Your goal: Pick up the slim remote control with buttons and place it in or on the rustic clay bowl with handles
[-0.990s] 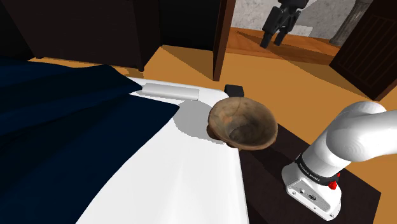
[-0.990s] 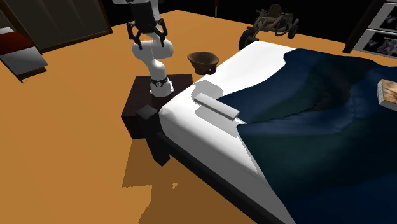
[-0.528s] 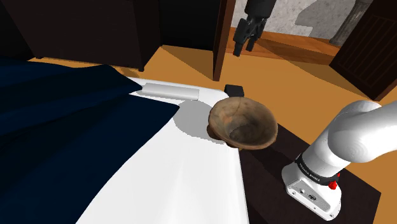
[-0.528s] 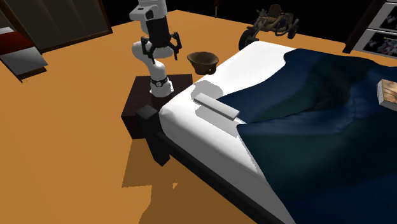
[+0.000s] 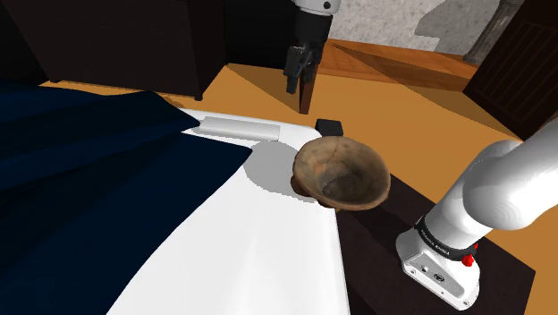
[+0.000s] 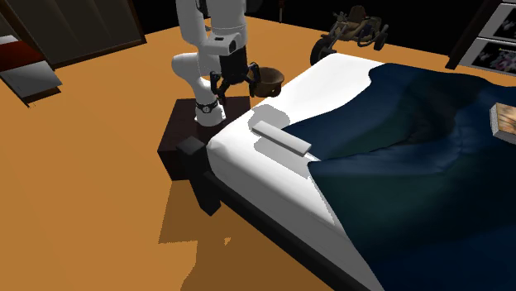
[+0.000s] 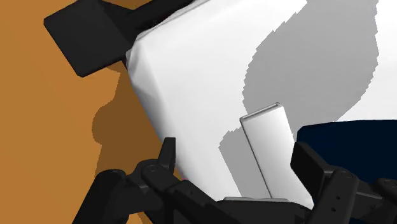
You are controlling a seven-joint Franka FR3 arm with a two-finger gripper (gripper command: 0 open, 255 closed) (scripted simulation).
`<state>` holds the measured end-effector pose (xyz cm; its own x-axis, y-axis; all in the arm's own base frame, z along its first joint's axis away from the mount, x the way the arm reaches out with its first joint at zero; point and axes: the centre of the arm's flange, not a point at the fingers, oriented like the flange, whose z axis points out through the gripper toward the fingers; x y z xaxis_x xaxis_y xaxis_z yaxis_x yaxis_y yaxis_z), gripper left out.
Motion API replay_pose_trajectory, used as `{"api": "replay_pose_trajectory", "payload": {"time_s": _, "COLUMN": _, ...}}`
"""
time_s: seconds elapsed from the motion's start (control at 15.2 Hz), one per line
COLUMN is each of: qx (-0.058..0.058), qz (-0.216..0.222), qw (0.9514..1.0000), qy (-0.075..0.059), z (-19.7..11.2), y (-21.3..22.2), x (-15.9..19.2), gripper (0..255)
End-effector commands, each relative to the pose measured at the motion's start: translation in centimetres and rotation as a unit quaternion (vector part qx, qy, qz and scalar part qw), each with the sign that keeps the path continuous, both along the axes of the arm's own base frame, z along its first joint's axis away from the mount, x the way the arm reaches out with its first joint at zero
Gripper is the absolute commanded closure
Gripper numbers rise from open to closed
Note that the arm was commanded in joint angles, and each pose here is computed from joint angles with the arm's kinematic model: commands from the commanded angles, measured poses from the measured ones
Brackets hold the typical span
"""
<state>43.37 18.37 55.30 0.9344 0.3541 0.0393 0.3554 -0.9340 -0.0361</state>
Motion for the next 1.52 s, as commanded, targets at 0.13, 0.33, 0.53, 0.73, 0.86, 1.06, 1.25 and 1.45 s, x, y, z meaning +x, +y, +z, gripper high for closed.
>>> {"api": "replay_pose_trajectory", "payload": {"time_s": 0.13, "qx": -0.005, "qz": 0.043, "qw": 0.9990, "qy": 0.004, "z": -2.4, "y": 4.2, "x": 2.6, "gripper": 0}}
{"api": "replay_pose_trajectory", "payload": {"time_s": 0.33, "qx": -0.009, "qz": 0.075, "qw": 0.9971, "qy": 0.008, "z": -4.1, "y": 7.4, "x": 4.4, "gripper": 0}}
{"api": "replay_pose_trajectory", "payload": {"time_s": 0.53, "qx": -0.013, "qz": 0.107, "qw": 0.9942, "qy": 0.011, "z": -5.9, "y": 10.8, "x": 5.9, "gripper": 0}}
{"api": "replay_pose_trajectory", "payload": {"time_s": 0.73, "qx": -0.017, "qz": 0.138, "qw": 0.9903, "qy": 0.014, "z": -7.7, "y": 14.2, "x": 7.2, "gripper": 0}}
{"api": "replay_pose_trajectory", "payload": {"time_s": 0.86, "qx": -0.017, "qz": 0.138, "qw": 0.9903, "qy": 0.014, "z": -8.7, "y": 14.2, "x": 7.2, "gripper": 0}}
{"api": "replay_pose_trajectory", "payload": {"time_s": 1.06, "qx": -0.017, "qz": 0.138, "qw": 0.9903, "qy": 0.014, "z": -10.3, "y": 14.2, "x": 7.2, "gripper": 0}}
{"api": "replay_pose_trajectory", "payload": {"time_s": 1.25, "qx": -0.017, "qz": 0.138, "qw": 0.9903, "qy": 0.014, "z": -11.7, "y": 14.3, "x": 7.1, "gripper": 0}}
{"api": "replay_pose_trajectory", "payload": {"time_s": 1.45, "qx": -0.017, "qz": 0.138, "qw": 0.9903, "qy": 0.014, "z": -11.7, "y": 14.3, "x": 7.1, "gripper": 0}}
